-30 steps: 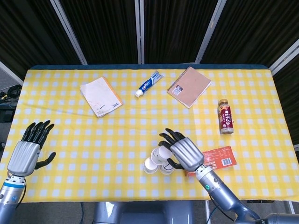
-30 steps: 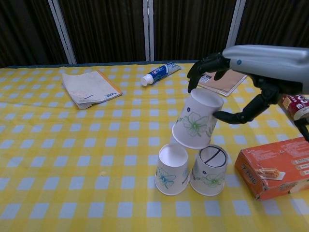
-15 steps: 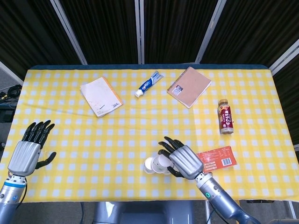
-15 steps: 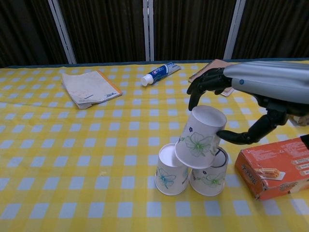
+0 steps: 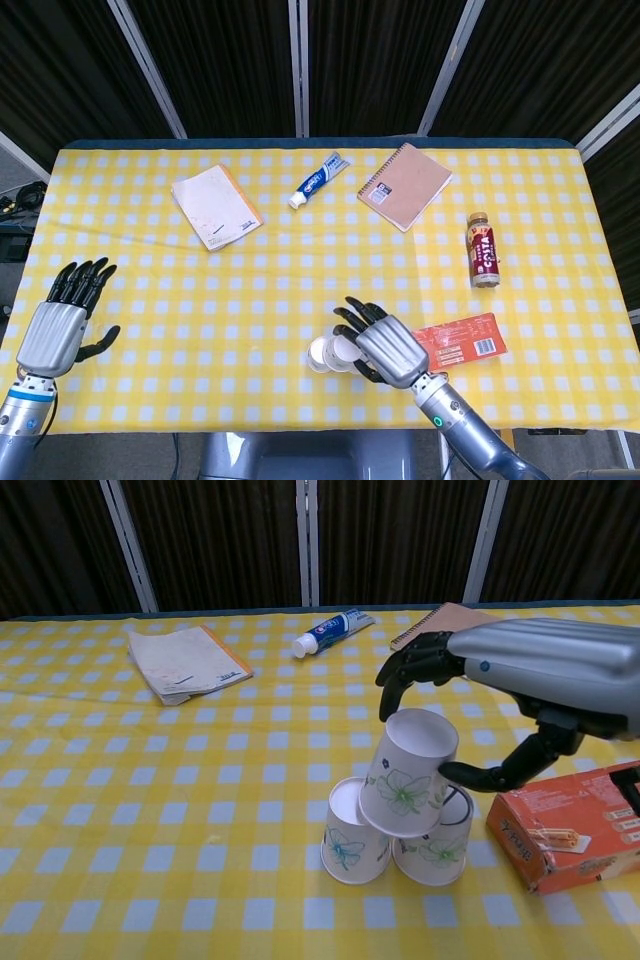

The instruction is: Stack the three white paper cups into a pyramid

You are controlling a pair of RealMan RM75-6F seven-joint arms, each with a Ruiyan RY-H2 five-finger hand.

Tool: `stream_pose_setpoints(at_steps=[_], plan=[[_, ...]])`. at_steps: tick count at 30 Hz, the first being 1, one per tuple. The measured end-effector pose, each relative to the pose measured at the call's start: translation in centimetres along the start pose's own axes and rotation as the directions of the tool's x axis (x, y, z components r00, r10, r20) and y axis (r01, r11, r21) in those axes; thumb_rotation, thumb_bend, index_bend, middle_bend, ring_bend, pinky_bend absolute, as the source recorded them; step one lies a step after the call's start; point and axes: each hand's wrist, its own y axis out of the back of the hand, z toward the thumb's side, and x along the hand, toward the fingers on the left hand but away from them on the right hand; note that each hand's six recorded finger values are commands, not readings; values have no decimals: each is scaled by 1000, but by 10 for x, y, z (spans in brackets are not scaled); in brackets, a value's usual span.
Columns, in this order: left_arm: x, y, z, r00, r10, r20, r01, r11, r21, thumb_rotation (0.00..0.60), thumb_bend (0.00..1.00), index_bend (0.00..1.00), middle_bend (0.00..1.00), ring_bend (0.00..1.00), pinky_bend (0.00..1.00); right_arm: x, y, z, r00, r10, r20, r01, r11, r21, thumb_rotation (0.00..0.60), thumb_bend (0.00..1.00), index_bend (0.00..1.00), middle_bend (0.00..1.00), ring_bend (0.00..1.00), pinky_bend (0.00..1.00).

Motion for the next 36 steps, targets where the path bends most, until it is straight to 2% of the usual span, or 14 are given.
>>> stream_pose_setpoints(at_steps=[9, 17, 23, 26, 30, 36], plan=[[0, 1, -1, 1000, 2, -4, -2, 1000, -1, 600, 307, 0, 0, 0, 0, -1, 1, 4, 1000, -7, -6, 7, 999, 40, 600, 187, 183, 22, 0, 163], [-1, 3, -3, 1000, 8, -10, -8, 1000, -6, 600, 307, 0, 0, 0, 0, 2, 10, 0, 999, -34, 25, 31, 994, 102, 600, 177, 156, 3, 0, 161], [-3, 6, -5, 1000, 18, -9, -18, 1000, -5, 600, 304, 0, 0, 0, 0, 15, 35, -27, 987, -115, 115, 90, 975, 202, 600, 177, 153, 0, 0, 122], [-5, 6, -5, 1000, 23, -1, -23, 1000, 0, 600, 298, 0, 0, 0, 0, 26, 46, -48, 968, -178, 178, 128, 957, 261, 600, 176, 135, 0, 0, 107], [-8, 2, -6, 1000, 18, -1, -18, 1000, 12, 600, 294, 0, 0, 0, 0, 51, 53, -88, 925, -258, 278, 165, 934, 317, 600, 176, 85, 0, 0, 73], [-10, -1, -8, 1000, 20, -9, -20, 1000, 20, 600, 279, 0, 0, 0, 0, 94, 42, -140, 871, -294, 393, 187, 939, 288, 600, 175, 33, 0, 0, 51]])
